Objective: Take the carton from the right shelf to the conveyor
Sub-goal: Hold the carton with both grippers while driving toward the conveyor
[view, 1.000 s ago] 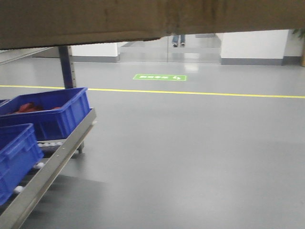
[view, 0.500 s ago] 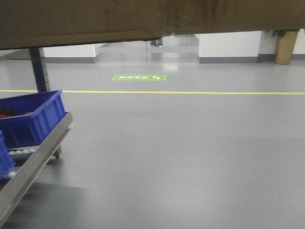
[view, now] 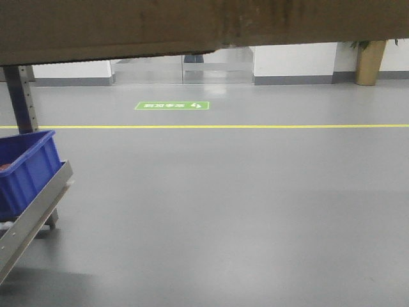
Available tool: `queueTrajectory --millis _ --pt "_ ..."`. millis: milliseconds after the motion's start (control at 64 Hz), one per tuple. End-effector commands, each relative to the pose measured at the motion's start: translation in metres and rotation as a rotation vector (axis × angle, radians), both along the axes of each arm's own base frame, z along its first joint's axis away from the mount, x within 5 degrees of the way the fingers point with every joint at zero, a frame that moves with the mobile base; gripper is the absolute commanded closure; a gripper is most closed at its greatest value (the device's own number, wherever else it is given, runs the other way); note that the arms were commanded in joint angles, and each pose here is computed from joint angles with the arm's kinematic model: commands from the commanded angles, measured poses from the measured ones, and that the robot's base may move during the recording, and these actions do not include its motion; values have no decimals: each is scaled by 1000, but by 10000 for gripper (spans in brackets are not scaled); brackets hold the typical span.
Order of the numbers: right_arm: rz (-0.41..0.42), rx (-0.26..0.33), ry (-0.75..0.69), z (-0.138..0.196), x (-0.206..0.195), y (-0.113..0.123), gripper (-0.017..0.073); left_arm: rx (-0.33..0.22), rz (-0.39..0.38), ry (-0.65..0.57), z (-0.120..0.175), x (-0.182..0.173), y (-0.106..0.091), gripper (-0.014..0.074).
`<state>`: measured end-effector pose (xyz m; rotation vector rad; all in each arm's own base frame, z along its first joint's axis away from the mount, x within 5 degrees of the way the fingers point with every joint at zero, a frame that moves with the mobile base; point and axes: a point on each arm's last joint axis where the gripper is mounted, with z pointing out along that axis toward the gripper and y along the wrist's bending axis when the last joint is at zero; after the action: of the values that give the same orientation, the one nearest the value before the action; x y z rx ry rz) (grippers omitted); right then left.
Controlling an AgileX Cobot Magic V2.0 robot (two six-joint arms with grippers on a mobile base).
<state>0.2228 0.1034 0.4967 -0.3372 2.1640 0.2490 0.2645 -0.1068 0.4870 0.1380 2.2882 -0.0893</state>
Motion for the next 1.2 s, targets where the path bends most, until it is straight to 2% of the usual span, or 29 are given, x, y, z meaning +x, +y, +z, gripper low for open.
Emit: queueTrajectory --millis 0,1188 --pt "14 24 -71 8 -2 0 627 -29 -33 -39 7 -6 -2 611" --pt "14 26 -75 9 -2 0 627 -14 -24 -47 8 -5 -1 611"
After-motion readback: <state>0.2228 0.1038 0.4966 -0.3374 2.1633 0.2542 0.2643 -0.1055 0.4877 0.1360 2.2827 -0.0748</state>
